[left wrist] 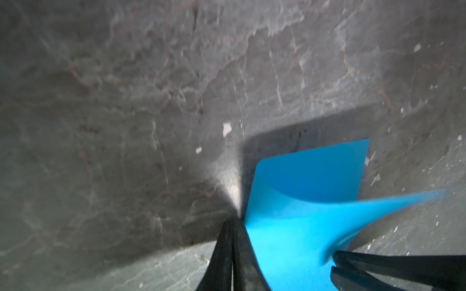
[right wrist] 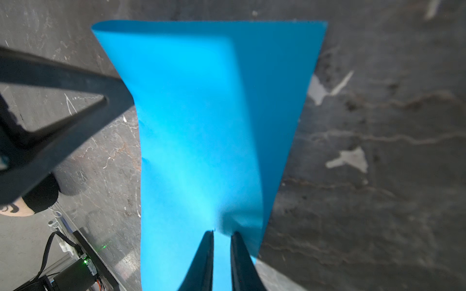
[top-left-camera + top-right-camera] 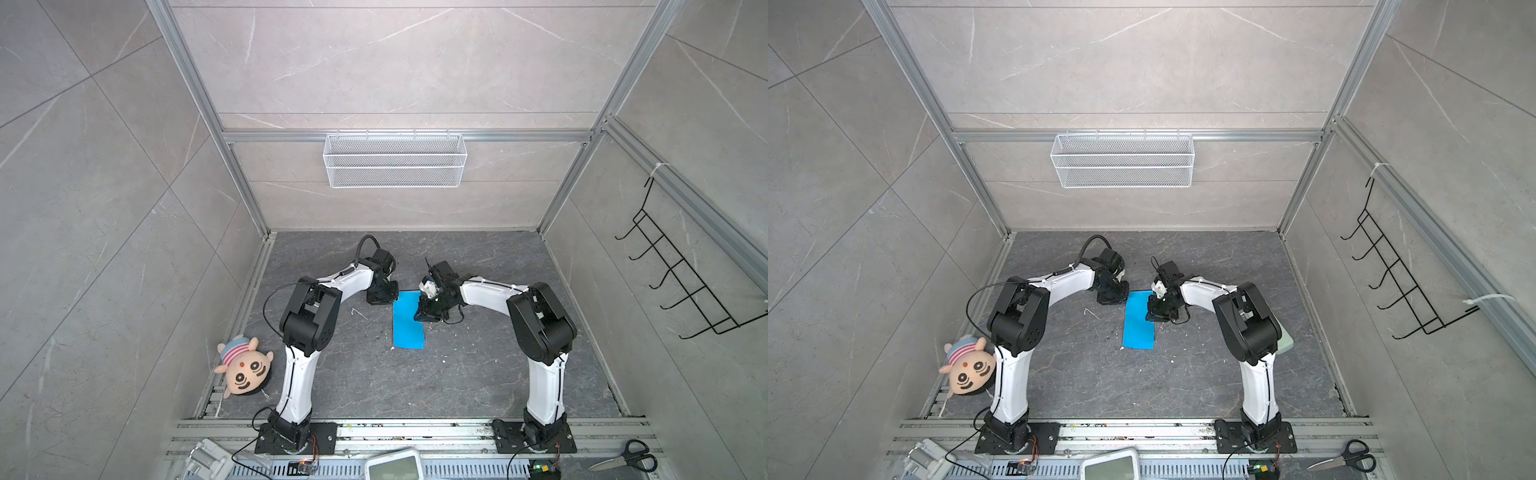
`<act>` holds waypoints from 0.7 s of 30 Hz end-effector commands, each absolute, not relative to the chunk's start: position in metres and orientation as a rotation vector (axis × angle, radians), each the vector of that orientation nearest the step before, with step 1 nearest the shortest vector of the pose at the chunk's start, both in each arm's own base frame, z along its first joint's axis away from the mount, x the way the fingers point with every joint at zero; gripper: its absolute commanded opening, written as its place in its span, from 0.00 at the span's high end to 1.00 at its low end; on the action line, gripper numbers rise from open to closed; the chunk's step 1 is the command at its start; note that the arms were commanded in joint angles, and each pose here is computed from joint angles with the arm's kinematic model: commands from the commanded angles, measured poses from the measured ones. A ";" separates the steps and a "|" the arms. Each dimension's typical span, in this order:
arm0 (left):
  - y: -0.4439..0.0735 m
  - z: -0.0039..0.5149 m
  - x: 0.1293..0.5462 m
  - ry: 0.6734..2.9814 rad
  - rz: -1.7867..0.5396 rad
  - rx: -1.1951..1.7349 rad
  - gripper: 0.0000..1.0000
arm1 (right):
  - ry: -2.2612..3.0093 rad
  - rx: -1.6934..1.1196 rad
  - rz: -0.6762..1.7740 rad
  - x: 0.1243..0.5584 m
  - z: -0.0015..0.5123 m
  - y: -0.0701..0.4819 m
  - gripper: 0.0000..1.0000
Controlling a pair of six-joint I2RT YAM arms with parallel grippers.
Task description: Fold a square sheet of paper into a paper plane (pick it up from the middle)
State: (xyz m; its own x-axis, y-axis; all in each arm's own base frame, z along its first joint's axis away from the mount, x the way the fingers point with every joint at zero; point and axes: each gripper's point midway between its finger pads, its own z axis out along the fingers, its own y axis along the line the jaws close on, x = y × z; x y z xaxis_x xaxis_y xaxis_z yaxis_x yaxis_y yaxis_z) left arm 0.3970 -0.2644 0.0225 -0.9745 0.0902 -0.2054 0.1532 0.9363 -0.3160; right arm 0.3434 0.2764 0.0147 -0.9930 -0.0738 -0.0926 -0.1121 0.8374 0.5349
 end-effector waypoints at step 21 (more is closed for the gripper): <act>-0.297 0.054 0.406 2.772 -0.810 0.165 0.90 | 3.158 -0.055 0.487 0.309 -0.064 0.231 0.82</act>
